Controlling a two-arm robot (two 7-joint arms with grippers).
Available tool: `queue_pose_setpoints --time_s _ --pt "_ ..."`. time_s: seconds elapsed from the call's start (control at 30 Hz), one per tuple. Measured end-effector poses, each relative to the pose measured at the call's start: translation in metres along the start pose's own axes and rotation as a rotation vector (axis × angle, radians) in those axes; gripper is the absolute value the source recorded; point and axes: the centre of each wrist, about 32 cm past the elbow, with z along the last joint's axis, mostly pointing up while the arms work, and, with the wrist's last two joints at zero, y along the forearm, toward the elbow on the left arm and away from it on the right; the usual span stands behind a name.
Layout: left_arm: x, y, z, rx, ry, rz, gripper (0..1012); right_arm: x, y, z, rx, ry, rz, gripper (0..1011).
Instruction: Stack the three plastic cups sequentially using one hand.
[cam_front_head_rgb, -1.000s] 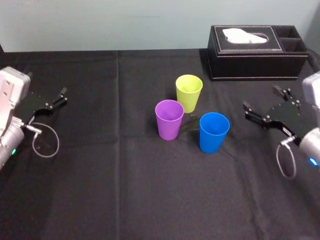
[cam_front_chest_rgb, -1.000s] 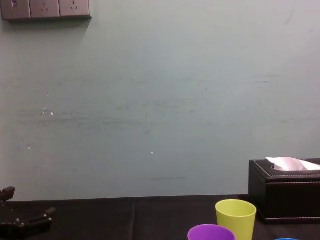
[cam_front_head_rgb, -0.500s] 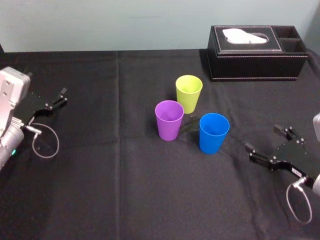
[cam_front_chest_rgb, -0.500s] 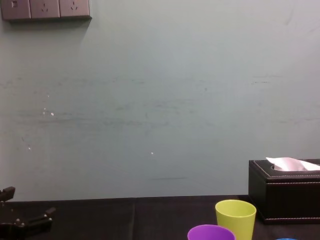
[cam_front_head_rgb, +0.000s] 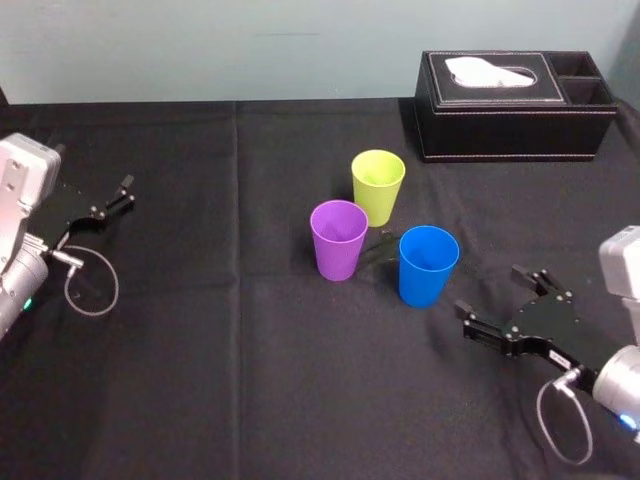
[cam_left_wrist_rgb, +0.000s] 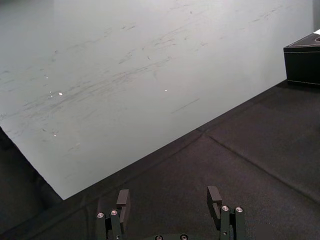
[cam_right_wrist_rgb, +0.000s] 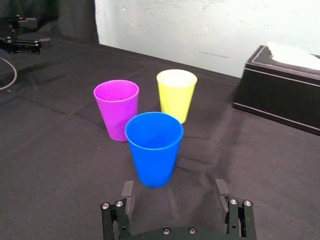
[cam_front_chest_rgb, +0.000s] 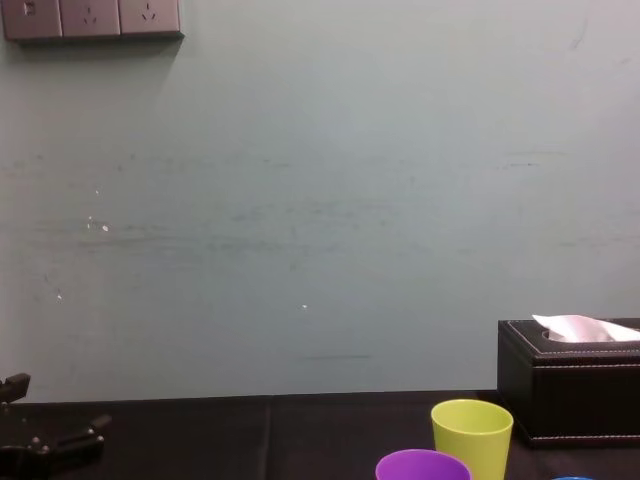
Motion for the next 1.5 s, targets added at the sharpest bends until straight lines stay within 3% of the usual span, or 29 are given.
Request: queue_pose_setpoints --time_s 0.47,1.5 --pt "0.0 0.0 0.0 0.0 0.0 0.0 1010 -0.0106 0.022 0.006 -0.007 -0.001 0.016 1000" --pt "0.0 0.0 0.0 0.0 0.0 0.0 1010 -0.0203 0.054 0.004 -0.002 0.016 0.022 1000"
